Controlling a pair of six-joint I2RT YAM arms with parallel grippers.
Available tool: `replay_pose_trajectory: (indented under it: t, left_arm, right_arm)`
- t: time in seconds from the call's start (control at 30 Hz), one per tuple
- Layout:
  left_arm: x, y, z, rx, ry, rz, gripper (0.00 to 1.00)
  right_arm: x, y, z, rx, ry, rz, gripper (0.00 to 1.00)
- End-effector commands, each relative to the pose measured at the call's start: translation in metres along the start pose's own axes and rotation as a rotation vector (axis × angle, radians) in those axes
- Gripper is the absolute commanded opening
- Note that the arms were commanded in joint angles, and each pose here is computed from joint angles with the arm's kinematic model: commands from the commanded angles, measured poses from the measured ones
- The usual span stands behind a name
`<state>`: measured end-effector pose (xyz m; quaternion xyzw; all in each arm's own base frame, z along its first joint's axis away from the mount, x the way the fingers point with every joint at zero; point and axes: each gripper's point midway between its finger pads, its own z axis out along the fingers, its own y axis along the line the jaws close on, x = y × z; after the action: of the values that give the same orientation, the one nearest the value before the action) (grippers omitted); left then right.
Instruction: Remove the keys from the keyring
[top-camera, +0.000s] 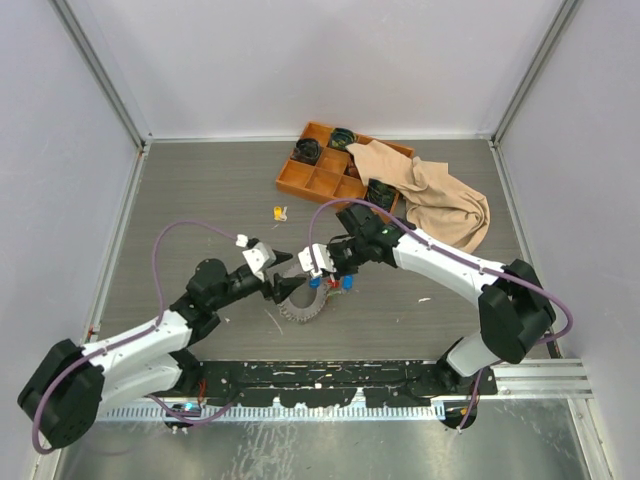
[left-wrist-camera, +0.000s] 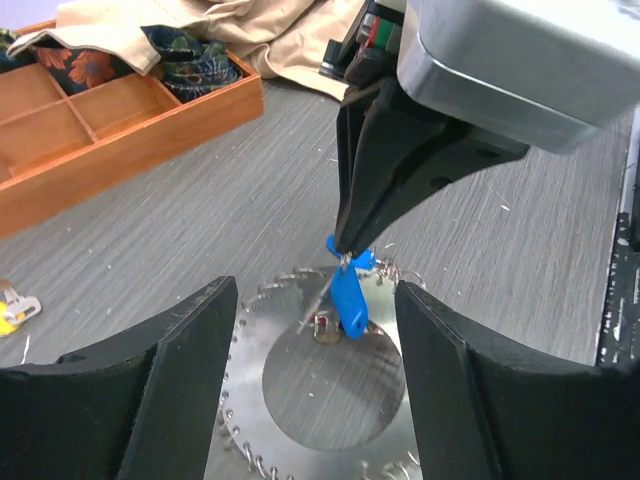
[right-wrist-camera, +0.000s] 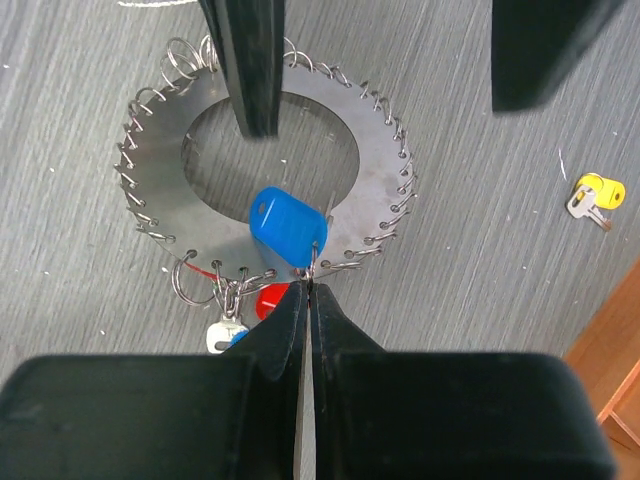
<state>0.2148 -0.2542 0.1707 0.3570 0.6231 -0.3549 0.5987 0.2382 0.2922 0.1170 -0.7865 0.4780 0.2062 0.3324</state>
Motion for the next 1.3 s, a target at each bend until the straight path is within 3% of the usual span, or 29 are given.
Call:
replay_pose_trajectory:
  t: [0.0,0.27,0.63,0.93,1.27]
  left_arm:
    - [-0.034,0.003,0.022,0.039,-0.099,0.161,0.66]
    - [-0.015,-0.010,0.045,0.187,-0.034,0.220,0.64]
    - [0.015,-0.027,0.050,0.317,0.069,0.146,0.48]
    - [0.032,-0.006,0.058,0.209,0.113,0.142,0.47]
    - [0.025,-0.013,0.052,0.235,0.054,0.147,0.49]
  right_arm:
    - [-0.027,-0.012,-0.013,0.034,-0.102,-0.017,0.01]
    - [-0.027,-0.012,-0.014,0.022,-0.106,-0.007,0.01]
    - [-0.027,-0.011,-0.014,0.008,-0.111,-0.005,0.01]
    - [-0.030,-0.009,-0.015,-0.003,-0.123,-0.007,0.01]
    - [-0.035,-0.009,-0.018,-0.011,-0.161,0.007,0.01]
